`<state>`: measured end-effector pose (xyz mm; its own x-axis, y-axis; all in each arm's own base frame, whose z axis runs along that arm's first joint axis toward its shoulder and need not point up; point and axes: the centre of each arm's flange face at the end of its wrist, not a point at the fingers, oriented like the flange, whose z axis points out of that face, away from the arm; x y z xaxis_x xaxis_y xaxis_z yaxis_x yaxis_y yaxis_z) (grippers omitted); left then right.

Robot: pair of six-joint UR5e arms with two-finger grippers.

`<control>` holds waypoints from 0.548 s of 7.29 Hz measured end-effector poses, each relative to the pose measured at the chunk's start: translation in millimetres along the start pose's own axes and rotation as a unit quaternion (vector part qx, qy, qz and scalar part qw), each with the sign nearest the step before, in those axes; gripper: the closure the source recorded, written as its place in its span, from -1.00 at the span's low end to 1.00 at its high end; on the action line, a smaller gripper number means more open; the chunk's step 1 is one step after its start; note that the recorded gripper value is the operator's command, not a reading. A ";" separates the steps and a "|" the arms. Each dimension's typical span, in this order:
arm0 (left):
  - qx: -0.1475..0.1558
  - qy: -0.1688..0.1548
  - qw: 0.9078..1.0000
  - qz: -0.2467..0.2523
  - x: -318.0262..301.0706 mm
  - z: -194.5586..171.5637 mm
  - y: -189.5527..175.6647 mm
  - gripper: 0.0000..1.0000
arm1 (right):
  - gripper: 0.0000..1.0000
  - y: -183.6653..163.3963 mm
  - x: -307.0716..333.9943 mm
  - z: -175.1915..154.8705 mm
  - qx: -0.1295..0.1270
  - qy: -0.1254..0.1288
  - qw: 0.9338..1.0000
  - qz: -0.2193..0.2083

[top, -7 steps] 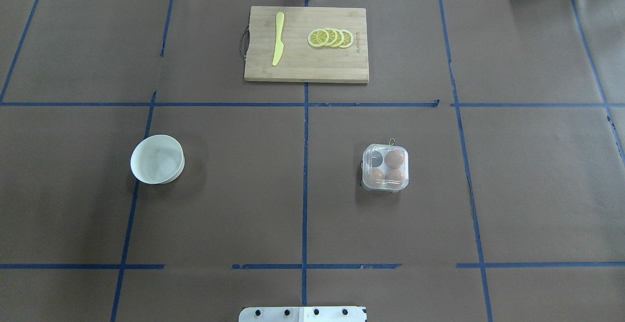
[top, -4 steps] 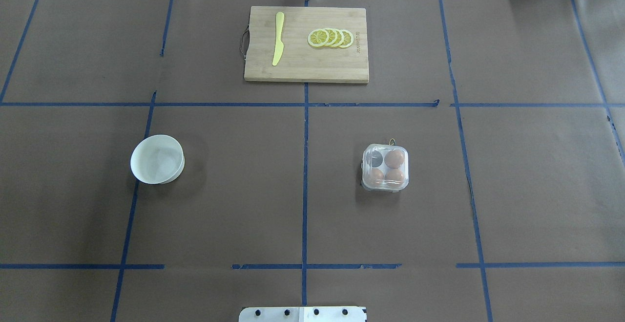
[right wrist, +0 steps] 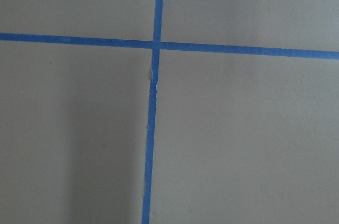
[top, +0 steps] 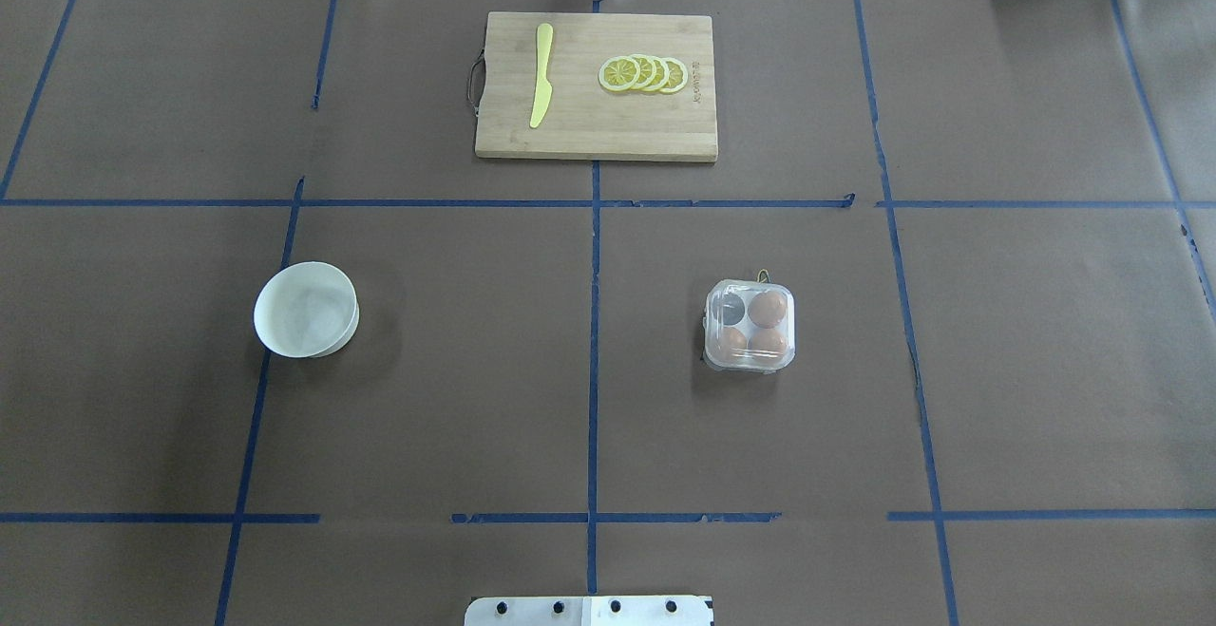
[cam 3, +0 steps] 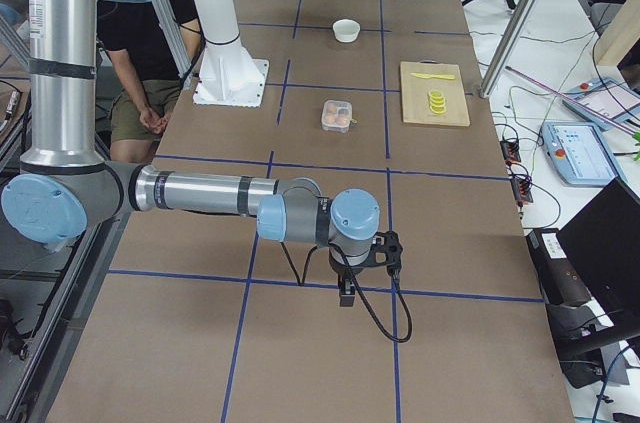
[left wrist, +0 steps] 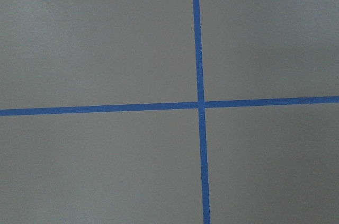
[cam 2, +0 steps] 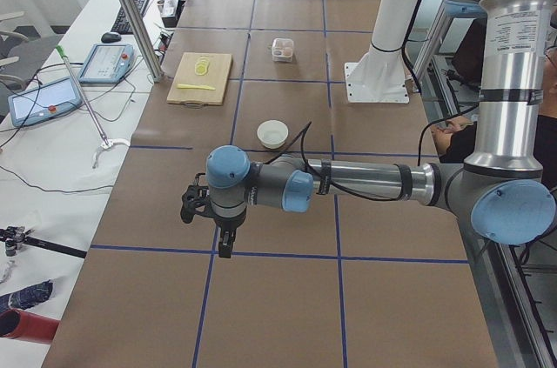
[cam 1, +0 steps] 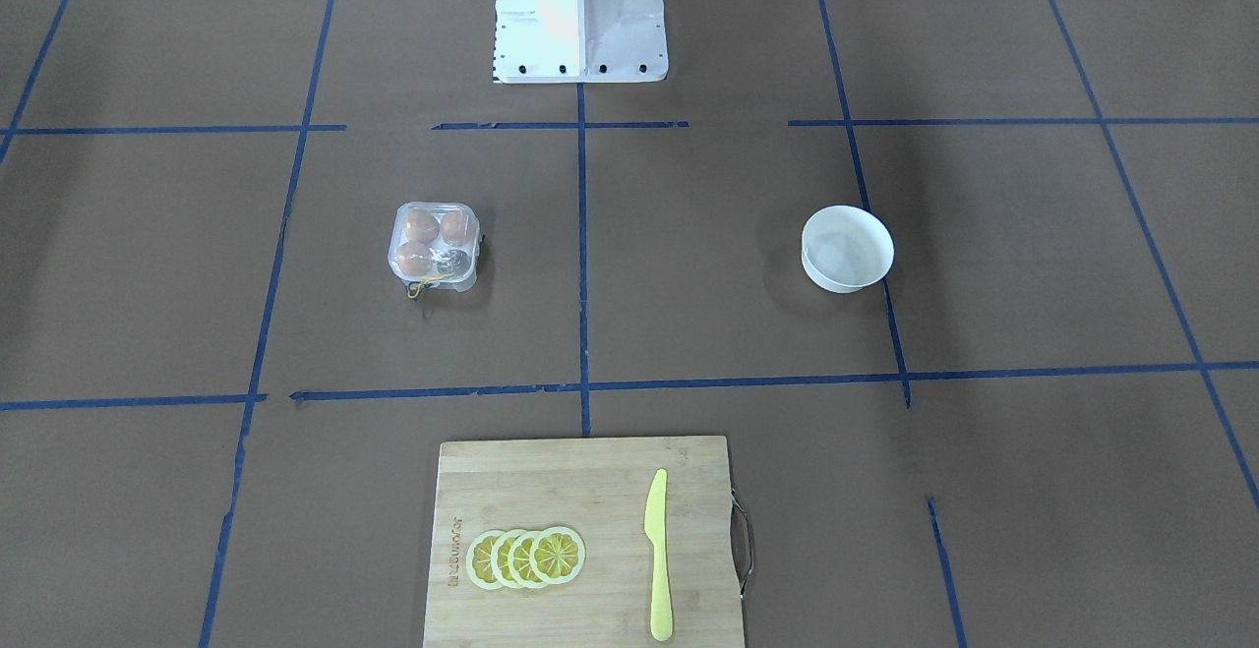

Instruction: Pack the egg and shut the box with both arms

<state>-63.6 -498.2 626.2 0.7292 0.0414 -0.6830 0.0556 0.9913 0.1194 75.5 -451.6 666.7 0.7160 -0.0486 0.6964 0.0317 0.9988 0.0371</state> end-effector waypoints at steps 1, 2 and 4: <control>0.001 0.000 1.000 0.000 0.4 -0.4 -0.4 -1.00 | -1.00 -0.4 -0.5 -0.6 0.001 0.000 1.000 0.009; 0.001 0.000 1.000 0.000 0.7 -0.6 -0.6 -1.00 | -1.00 -2.3 -2.4 -2.8 0.003 0.000 0.999 0.035; 0.001 0.000 1.000 0.001 0.9 -0.8 -0.8 -1.00 | -1.00 -6.5 -6.7 -7.4 0.008 0.000 0.997 0.083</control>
<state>-63.6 -498.8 624.9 0.7292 0.0428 -0.6830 0.0562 0.9909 0.1221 75.7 -457.7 656.5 0.7105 0.1170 0.6939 -0.0982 0.9929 -0.0668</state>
